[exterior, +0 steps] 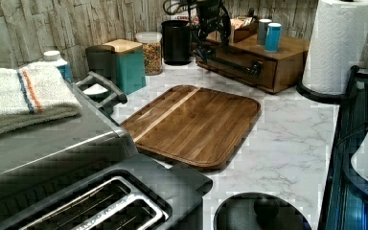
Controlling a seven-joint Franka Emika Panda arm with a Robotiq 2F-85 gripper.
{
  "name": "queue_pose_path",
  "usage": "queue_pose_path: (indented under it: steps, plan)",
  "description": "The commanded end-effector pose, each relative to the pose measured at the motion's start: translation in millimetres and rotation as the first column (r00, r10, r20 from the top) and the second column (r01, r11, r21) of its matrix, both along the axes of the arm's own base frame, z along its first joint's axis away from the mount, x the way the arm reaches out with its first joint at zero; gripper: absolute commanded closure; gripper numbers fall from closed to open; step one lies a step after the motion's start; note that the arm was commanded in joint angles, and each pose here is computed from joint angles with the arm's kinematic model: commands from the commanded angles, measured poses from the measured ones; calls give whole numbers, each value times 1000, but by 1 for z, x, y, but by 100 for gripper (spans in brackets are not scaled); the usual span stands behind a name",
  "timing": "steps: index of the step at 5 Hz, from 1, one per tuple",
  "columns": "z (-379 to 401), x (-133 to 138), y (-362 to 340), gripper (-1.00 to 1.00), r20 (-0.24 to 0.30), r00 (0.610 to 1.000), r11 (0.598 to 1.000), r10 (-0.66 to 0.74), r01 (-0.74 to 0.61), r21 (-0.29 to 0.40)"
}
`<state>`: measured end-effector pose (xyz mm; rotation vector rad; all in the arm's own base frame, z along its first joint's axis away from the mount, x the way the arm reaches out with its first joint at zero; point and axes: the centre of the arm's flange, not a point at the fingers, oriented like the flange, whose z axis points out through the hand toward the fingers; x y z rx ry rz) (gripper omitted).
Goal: Open the drawer.
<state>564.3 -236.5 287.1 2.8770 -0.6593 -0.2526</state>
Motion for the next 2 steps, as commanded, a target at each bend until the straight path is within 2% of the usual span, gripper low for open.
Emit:
queue_pose_path:
  steps: [1,2]
  plan:
    - [60,14,-32,-100,49,996,984,69,-60,-171]
    - [63,12,-29,-100,67,994,979,89,-75,-190]
